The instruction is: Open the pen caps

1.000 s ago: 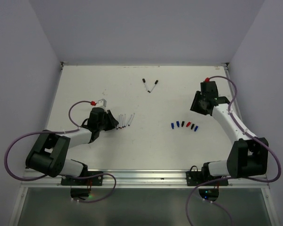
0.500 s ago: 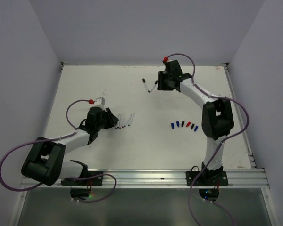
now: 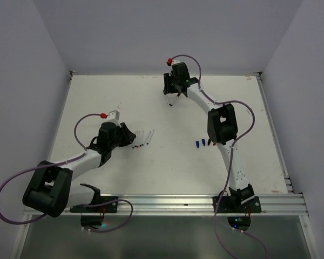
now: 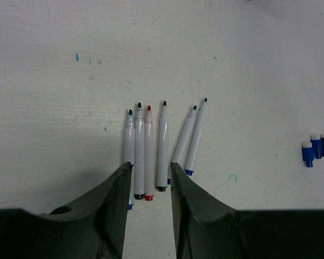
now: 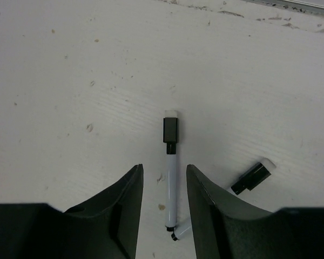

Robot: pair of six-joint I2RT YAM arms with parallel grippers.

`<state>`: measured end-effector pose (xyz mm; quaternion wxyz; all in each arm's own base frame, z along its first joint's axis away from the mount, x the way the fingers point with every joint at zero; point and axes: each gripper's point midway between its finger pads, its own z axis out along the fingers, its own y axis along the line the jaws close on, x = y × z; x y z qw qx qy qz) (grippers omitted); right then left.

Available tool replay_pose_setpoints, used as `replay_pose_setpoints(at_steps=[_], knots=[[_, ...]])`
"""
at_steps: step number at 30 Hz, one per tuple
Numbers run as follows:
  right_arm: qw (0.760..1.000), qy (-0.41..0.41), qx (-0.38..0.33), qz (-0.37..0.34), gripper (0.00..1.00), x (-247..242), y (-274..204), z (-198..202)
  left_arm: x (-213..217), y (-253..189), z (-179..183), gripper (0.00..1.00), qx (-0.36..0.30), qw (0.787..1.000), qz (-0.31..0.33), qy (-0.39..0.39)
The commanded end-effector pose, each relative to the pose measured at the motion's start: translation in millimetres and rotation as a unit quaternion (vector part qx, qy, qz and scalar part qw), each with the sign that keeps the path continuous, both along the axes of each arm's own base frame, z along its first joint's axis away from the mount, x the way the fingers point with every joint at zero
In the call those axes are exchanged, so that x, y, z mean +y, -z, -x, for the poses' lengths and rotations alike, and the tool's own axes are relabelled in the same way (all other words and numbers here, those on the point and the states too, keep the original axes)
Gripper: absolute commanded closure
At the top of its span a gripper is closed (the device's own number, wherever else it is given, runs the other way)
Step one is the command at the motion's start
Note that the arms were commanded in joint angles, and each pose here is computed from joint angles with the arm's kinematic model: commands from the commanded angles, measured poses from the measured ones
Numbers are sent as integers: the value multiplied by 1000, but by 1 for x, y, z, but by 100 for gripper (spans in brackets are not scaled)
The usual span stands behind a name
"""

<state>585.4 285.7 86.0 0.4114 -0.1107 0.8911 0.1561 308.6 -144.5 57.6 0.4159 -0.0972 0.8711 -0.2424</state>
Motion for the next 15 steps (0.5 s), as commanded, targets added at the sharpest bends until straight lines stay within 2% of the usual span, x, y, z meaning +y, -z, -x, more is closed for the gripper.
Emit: replay_pose_setpoints(at_steps=[1, 6, 12, 15], knots=[[1000, -17, -4, 5, 59, 4, -1, -8, 3, -35, -16, 62, -49, 999, 3, -12], [999, -32, 9, 1, 59, 15, 21, -6, 6, -56, -15, 61, -72, 997, 8, -17], [998, -39, 25, 36, 62, 22, 44, 1, 9, -82, -14, 60, -100, 995, 11, -22], [996, -33, 26, 76, 69, 20, 53, 6, 10, -87, -13, 60, -104, 994, 10, -23]])
